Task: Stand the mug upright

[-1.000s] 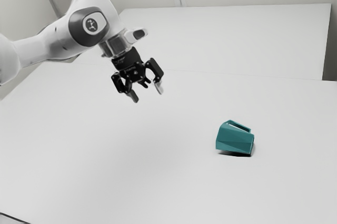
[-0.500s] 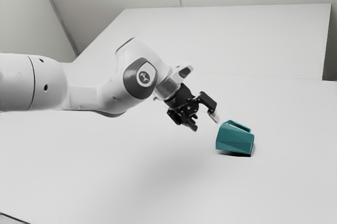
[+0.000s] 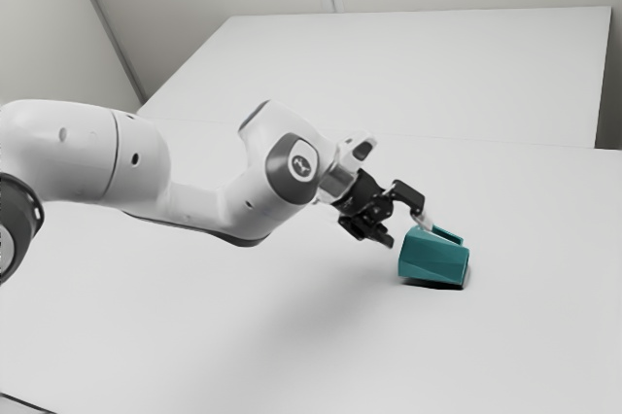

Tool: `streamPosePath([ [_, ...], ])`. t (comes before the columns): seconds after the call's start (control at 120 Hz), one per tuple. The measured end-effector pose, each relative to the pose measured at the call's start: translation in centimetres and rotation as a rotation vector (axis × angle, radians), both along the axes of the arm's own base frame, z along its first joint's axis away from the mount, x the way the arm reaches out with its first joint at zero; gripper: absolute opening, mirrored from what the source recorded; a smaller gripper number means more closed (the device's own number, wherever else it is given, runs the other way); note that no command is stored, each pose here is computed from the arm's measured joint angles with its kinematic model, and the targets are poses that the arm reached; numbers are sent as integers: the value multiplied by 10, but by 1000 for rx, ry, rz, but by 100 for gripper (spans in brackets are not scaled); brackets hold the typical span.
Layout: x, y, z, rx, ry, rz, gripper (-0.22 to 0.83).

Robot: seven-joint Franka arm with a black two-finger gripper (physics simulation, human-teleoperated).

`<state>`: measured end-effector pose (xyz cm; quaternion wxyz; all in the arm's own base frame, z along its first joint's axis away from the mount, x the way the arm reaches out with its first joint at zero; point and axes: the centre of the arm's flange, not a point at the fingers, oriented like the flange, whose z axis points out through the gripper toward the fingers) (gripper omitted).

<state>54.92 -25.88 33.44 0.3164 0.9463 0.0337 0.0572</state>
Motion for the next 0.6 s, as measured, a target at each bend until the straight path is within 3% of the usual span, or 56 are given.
streamPosePath([
  [0.333,-3,-16,-28,-70,54,33,59],
  [0.6,-6,-25,-28,-102,61,28,27],
])
